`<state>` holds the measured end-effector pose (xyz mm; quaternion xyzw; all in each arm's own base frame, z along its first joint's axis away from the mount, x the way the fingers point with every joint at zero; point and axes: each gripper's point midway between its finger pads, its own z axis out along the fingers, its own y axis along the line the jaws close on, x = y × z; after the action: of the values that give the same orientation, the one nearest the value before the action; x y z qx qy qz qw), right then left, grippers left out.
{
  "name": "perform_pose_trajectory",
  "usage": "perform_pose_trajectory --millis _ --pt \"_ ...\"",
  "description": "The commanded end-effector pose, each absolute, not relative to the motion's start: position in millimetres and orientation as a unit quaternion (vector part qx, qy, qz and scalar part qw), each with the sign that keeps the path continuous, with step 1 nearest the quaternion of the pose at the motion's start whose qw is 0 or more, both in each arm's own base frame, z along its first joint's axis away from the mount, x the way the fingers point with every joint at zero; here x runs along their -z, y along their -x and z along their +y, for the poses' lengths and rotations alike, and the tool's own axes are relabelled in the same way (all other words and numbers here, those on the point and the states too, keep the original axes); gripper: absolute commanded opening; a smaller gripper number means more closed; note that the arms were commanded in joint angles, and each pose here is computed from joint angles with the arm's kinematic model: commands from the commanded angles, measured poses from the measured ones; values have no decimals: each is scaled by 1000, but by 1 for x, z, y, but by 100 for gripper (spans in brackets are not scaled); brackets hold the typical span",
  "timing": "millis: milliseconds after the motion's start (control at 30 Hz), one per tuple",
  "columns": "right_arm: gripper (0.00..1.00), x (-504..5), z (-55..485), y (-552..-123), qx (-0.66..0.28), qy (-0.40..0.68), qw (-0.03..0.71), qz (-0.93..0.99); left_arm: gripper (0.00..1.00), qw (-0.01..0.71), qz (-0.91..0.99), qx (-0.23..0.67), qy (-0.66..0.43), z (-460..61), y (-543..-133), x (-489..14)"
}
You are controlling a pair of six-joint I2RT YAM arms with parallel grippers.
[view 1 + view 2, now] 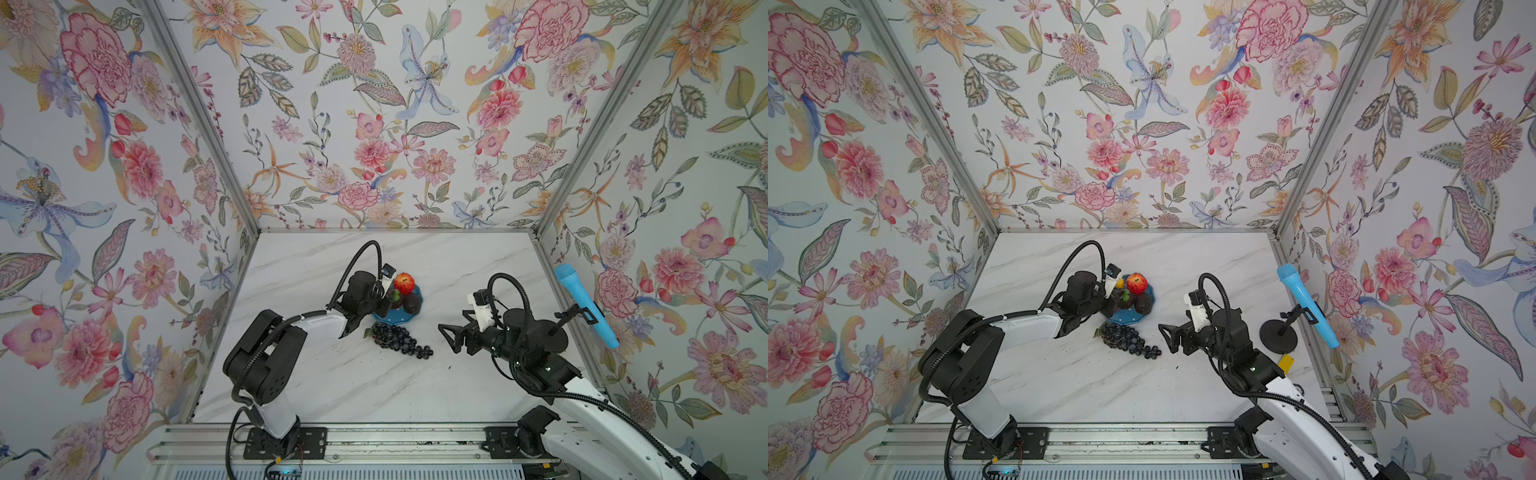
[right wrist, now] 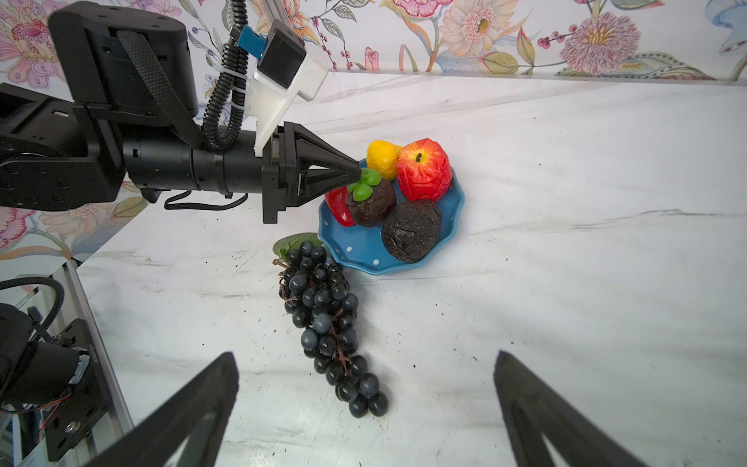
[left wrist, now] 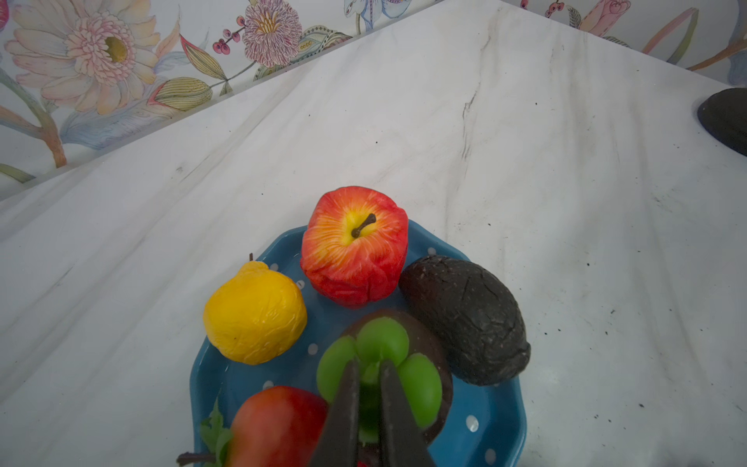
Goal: Arrange fruit in a fruit bowl
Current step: Place the fruit in the fruit bowl.
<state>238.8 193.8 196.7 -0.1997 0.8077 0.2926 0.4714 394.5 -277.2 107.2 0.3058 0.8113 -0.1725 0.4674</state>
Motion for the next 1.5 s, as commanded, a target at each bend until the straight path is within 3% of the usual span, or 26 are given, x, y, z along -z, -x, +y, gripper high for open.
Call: perform_pose_trajectory --millis 0,233,467,700,1067,1200,1467 --pt "99 -193 194 -238 -296 195 466 811 10 483 810 164 -288 -276 -411 -113" --pt "99 -194 194 -238 -294 196 467 811 14 480 814 151 -290 -275 -416 -105" --pt "99 -194 194 -239 -293 197 467 811 28 482 812 153 -291 -275 -415 -108" --pt "99 -193 194 -240 -293 196 465 812 32 488 809 153 -290 -273 -413 -117" --pt "99 -177 206 -236 -246 250 417 839 46 555 763 214 -253 -258 -375 -190" --pt "99 -166 227 -227 -229 303 392 838 59 589 741 252 -200 -236 -350 -214" --pt "99 -123 256 -217 -210 351 337 848 60 466 855 174 -149 -193 -329 -144"
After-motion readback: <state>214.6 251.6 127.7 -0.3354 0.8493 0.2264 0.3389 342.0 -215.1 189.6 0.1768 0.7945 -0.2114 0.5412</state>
